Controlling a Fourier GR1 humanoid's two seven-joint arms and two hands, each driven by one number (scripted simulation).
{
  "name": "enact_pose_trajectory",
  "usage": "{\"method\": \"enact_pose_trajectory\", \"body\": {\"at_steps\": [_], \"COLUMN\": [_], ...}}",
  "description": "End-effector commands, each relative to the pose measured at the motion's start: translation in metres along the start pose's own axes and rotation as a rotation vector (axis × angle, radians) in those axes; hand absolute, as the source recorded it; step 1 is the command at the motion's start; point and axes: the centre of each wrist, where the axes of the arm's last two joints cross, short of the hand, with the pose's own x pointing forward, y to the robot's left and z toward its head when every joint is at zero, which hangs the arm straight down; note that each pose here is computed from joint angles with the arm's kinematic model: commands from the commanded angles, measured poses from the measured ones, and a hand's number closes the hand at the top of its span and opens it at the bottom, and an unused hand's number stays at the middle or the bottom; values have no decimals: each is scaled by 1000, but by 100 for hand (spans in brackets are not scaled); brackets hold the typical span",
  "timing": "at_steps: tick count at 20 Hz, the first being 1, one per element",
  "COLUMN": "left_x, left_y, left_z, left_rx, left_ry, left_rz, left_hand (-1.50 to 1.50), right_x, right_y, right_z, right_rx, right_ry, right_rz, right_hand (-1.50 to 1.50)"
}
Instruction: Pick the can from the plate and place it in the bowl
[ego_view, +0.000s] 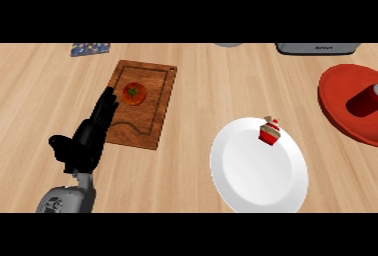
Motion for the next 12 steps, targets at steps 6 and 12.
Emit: {"method": "enact_pose_trajectory", "body": {"at_steps": [6,12], "left_x": [0,-1], "left_y": [-26,-1], "left_z": [1,-6], "left_rx": [8,11], "left_ry": [-24,-9], "left_rz": [-7,-6], "left_hand": [0,0], "right_x": [-36,-48], "right_y": [-57,-80], "right_z": [26,49], "right_rx": [33,120], "right_ry": [-1,-15], "right_rz": [-159,-217], "right_hand": [-150,-150]}}
